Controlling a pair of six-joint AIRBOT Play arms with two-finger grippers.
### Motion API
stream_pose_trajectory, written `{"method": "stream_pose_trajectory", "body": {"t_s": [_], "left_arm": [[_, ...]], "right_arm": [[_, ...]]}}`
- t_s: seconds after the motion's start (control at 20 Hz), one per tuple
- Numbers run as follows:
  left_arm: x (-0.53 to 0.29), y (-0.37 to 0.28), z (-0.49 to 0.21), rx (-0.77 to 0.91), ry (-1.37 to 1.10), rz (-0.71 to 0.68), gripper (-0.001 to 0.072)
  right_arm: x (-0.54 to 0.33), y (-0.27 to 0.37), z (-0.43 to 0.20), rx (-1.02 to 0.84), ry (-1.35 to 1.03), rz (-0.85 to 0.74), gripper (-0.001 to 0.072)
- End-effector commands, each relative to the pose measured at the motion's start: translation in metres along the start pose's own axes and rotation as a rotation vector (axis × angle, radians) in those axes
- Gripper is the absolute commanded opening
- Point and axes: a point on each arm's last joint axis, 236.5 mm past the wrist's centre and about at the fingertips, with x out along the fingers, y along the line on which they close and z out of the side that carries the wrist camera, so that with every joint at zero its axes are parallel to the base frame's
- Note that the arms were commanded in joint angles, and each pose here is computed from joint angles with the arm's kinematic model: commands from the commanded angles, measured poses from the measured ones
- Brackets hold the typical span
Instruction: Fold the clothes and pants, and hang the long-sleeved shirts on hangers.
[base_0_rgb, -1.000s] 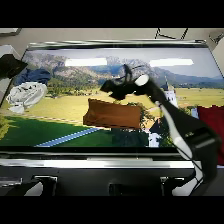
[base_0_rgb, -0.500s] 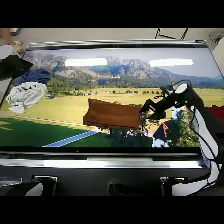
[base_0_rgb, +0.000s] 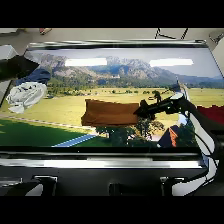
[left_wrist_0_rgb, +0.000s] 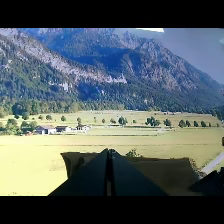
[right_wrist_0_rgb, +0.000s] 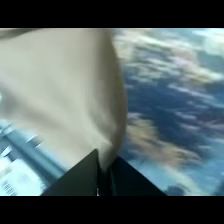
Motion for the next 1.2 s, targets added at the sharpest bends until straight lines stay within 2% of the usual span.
{"method": "stream_pose_trajectory", "body": {"t_s": [0.0,0.2,0.35,0.55,0.8,1.0,1.15], "left_arm": [[0.001,-0.001,0.0,0.002,0.0,-0.002,0.0029],[0.001,-0.001,0.003,0.002,-0.015,-0.002,0.0028],[0.001,-0.001,0.007,0.002,-0.029,-0.001,0.0029],[0.001,-0.001,0.007,0.003,-0.032,-0.001,0.0029],[0.0,-0.001,0.008,0.016,-0.033,-0.001,0.0029],[0.0,-0.001,0.008,0.022,-0.034,-0.001,0.0029],[0.0,-0.002,0.008,0.031,-0.034,-0.004,0.0029]], "right_arm": [[-0.071,0.061,0.026,-0.165,-0.084,0.117,0.0036],[-0.219,0.07,0.063,-0.197,-0.361,-0.045,0.0036],[-0.328,0.05,0.065,-0.112,-0.575,-0.151,0.0036],[-0.435,0.017,0.043,0.05,-0.798,-0.197,0.0036],[-0.507,-0.038,0.006,0.331,-0.969,-0.187,0.0036],[-0.536,-0.056,-0.029,0.458,-1.036,-0.173,0.0037],[-0.535,-0.081,-0.062,0.575,-0.988,-0.227,0.0037]]}}
